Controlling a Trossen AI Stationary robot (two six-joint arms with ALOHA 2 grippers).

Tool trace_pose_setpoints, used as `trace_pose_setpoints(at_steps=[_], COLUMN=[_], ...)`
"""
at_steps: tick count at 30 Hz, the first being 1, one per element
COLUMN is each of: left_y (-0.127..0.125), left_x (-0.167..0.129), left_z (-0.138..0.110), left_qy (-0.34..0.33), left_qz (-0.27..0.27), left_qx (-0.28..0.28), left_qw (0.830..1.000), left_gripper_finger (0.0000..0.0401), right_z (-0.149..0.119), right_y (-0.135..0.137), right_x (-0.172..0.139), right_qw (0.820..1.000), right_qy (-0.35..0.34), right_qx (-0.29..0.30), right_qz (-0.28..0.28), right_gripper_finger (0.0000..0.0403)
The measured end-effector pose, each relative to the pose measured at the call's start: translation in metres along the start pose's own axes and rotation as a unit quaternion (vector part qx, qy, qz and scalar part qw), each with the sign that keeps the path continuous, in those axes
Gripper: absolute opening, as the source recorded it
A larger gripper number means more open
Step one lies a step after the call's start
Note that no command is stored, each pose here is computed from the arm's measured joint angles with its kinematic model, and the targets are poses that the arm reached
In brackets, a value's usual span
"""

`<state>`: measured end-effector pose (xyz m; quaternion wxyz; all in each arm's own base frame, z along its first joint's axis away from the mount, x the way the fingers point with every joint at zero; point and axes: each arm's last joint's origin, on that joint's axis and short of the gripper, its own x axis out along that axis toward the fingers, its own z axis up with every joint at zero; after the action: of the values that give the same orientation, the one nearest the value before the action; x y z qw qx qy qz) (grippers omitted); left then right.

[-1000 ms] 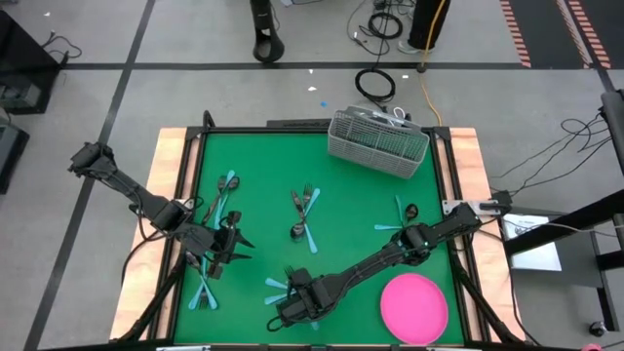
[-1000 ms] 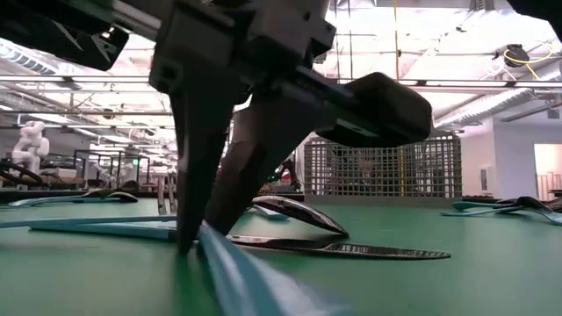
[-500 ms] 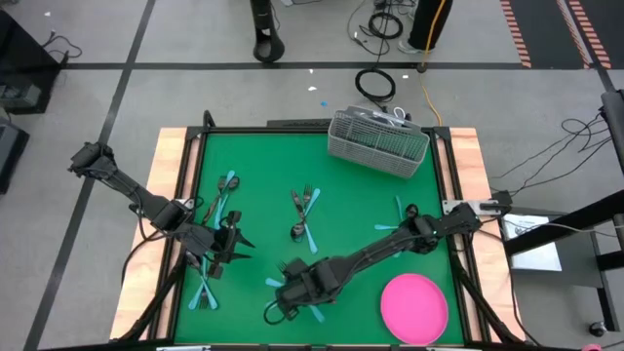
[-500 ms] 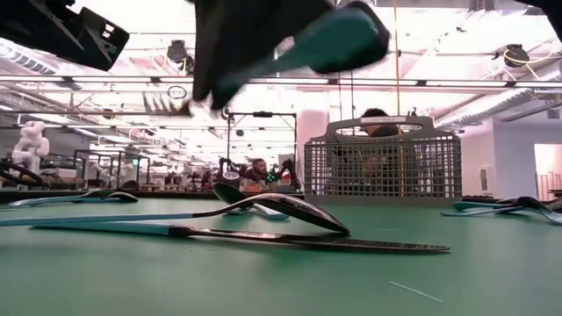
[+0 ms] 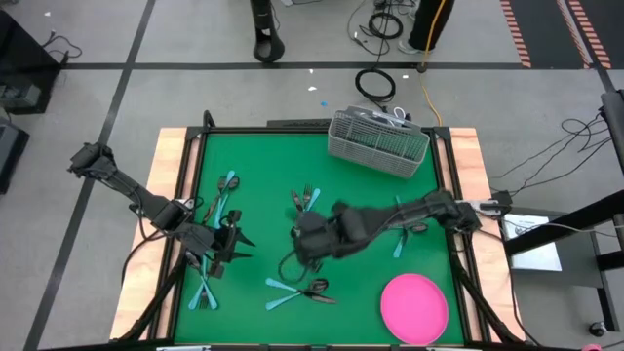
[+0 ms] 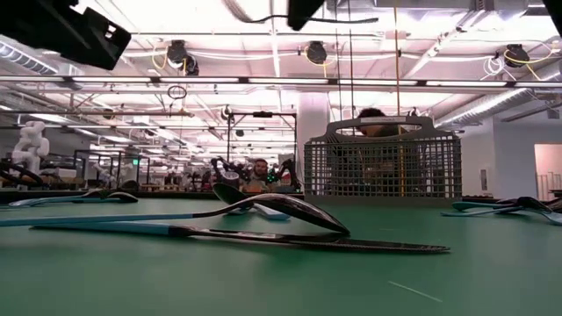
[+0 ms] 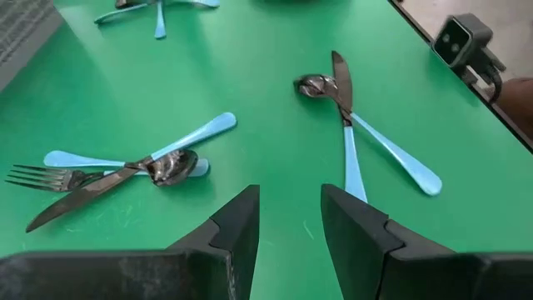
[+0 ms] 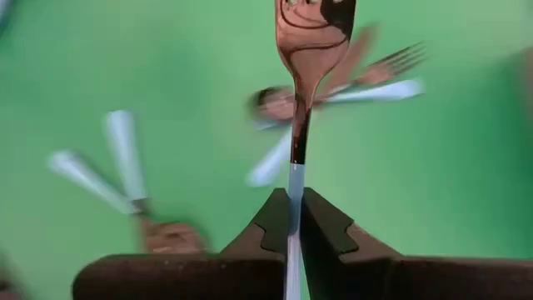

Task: Sort silverware
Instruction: Put the blue fork into the silverware basket

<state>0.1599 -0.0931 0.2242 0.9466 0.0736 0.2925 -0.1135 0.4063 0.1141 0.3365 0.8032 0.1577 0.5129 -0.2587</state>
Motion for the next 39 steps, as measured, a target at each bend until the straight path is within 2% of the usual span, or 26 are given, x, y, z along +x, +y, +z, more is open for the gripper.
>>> trace_pose_setpoints(at_steps=[3, 8, 12, 16, 22, 26, 32, 36, 39], left_y=[0.005, 0.018, 0.031, 0.044, 0.06, 0.066, 0.075, 0.08, 0.083], left_x=[0.001, 0.004, 0.006, 0.007, 0.007, 0.007, 0.006, 0.006, 0.006], left_z=[0.003, 0.008, 0.009, 0.009, 0.008, 0.009, 0.012, 0.011, 0.01], left_qy=[-0.01, -0.03, -0.031, -0.027, -0.026, -0.032, -0.053, -0.047, -0.048], left_qz=[0.013, 0.04, 0.068, 0.097, 0.132, 0.145, 0.161, 0.173, 0.18], left_qx=[-0.008, -0.025, -0.042, -0.053, -0.072, -0.083, -0.095, -0.102, -0.103], left_qw=[1.0, 0.998, 0.996, 0.994, 0.988, 0.985, 0.981, 0.979, 0.977], left_gripper_finger=[0.0132, 0.0132, 0.0132, 0.0132, 0.0132, 0.0132, 0.0132, 0.0132, 0.0132], right_z=[0.009, 0.022, 0.02, 0.011, -0.012, -0.022, -0.025, -0.023, -0.019], right_y=[-0.029, -0.078, -0.133, -0.185, -0.247, -0.272, -0.289, -0.296, -0.298], right_x=[-0.018, -0.043, -0.055, -0.056, -0.03, -0.003, 0.036, 0.061, 0.072], right_qw=[0.999, 0.994, 0.989, 0.983, 0.955, 0.931, 0.893, 0.882, 0.881], right_qy=[-0.015, -0.047, -0.075, -0.156, -0.285, -0.358, -0.428, -0.444, -0.442], right_qx=[-0.033, -0.08, -0.06, -0.023, 0.007, 0.007, -0.044, -0.045, -0.042], right_qz=[-0.04, -0.065, -0.115, -0.095, -0.076, -0.072, -0.134, -0.155, -0.161], right_gripper_finger=[0.0, 0.0, 0.0, 0.0, 0.0, 0.0, 0.0, 0.0, 0.0])
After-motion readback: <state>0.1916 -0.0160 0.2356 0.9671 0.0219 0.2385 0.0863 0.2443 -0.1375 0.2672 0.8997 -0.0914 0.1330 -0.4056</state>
